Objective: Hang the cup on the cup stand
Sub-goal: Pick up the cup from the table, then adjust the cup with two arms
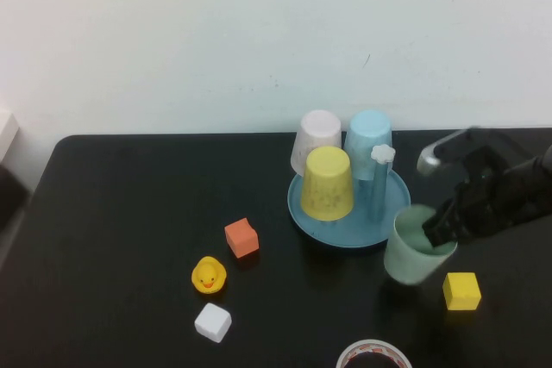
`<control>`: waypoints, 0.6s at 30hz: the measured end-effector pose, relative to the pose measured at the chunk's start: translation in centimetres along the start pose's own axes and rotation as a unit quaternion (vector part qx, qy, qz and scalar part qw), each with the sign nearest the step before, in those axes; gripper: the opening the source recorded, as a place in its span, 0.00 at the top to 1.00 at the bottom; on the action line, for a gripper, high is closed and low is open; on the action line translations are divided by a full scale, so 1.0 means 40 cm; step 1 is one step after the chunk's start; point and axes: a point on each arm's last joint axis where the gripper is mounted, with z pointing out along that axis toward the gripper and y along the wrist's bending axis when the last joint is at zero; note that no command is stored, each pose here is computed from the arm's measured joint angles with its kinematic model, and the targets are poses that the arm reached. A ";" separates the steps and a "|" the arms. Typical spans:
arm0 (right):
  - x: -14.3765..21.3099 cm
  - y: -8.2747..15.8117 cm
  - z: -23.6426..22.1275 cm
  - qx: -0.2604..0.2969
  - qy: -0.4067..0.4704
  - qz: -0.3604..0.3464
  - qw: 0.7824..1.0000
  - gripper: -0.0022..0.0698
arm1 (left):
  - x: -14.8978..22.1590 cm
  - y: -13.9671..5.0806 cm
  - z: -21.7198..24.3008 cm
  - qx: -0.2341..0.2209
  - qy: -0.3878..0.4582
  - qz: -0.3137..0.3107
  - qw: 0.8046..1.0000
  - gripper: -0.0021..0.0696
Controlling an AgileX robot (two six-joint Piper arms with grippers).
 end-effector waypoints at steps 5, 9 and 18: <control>-0.059 0.056 -0.135 -0.042 -0.047 -0.020 0.998 0.92 | -0.023 -0.005 -0.021 -0.023 -0.042 -0.042 0.998 0.70; -0.111 0.144 -0.293 -0.097 -0.119 -0.037 0.987 0.92 | -0.026 -0.002 -0.024 -0.026 -0.053 -0.194 0.979 0.18; -0.200 0.322 -0.550 -0.145 -0.391 -0.161 0.894 0.92 | -0.010 0.019 -0.011 -0.027 -0.059 -0.554 0.830 0.01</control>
